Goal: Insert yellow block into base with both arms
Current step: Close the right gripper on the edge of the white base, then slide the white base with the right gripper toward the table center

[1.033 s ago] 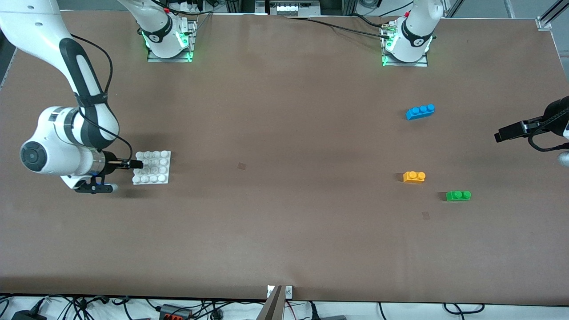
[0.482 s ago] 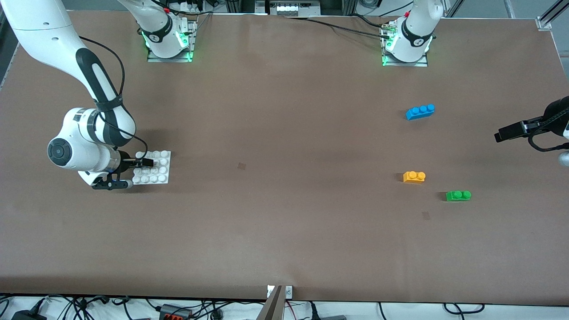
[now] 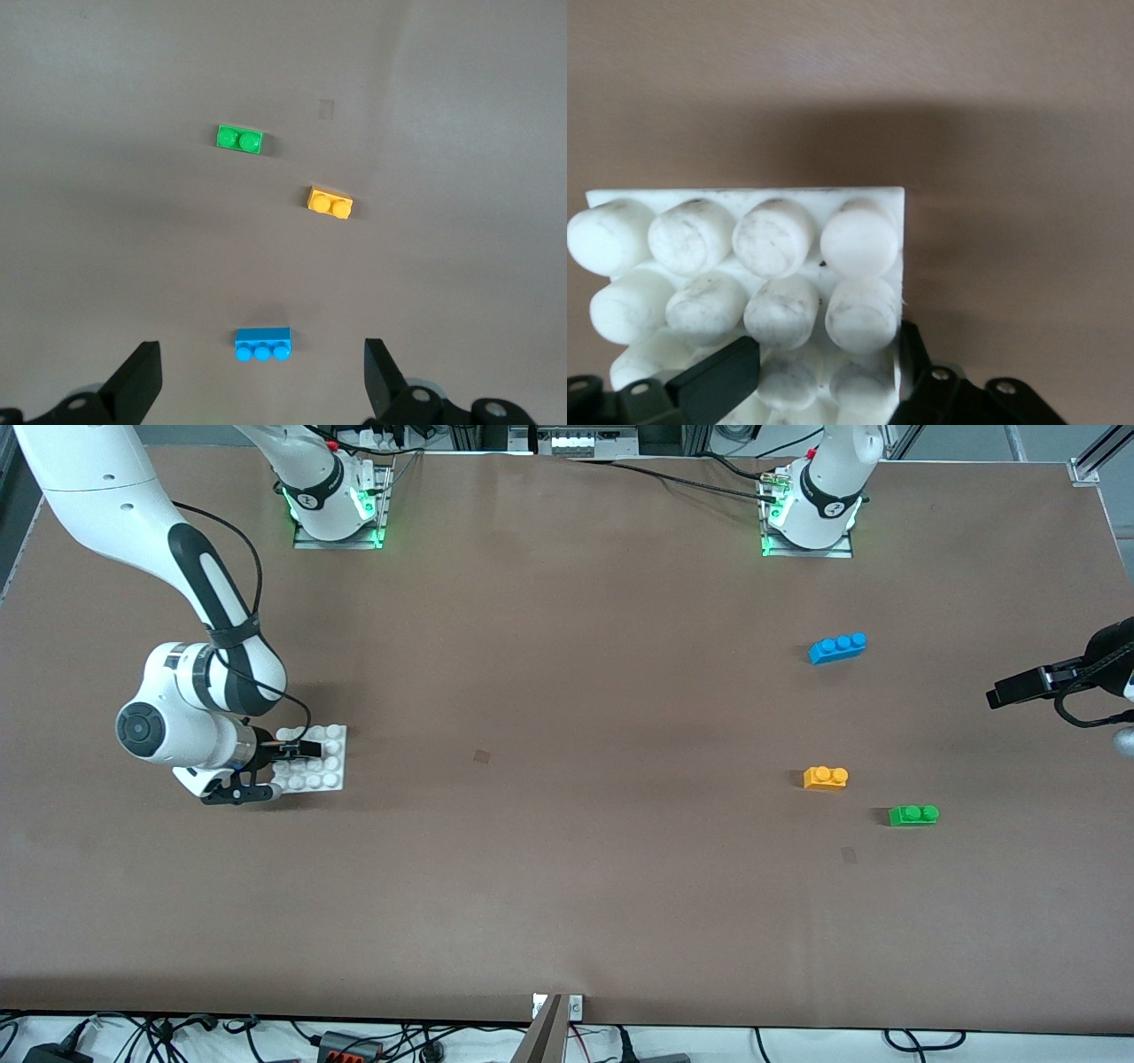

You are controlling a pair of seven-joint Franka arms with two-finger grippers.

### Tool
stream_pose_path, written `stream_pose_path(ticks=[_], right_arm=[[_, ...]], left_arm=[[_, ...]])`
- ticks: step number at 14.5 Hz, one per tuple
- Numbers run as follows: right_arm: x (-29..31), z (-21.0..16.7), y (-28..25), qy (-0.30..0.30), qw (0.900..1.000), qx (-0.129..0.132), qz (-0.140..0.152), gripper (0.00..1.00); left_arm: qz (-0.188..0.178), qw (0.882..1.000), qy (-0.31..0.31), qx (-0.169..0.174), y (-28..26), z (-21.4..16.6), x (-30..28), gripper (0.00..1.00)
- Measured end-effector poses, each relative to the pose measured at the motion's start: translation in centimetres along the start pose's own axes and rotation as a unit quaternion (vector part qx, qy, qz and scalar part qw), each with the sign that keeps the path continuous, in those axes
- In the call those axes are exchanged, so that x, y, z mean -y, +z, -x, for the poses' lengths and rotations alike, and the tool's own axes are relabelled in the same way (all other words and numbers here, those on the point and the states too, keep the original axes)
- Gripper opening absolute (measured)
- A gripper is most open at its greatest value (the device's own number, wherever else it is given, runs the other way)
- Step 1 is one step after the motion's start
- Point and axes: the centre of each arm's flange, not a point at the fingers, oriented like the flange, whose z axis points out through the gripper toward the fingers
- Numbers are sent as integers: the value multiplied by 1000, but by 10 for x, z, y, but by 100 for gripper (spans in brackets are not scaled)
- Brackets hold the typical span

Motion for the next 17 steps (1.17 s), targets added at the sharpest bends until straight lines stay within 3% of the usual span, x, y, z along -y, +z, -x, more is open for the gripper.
stream_pose_path(ticks=[8, 17], right_arm=[[92, -7, 6, -48, 999, -1, 5, 70], [321, -13, 22, 34, 999, -33, 10, 70]], left_arm=[[0, 1000, 0, 0, 0, 0, 0, 100], [0, 1000, 0, 0, 0, 0, 1, 100]])
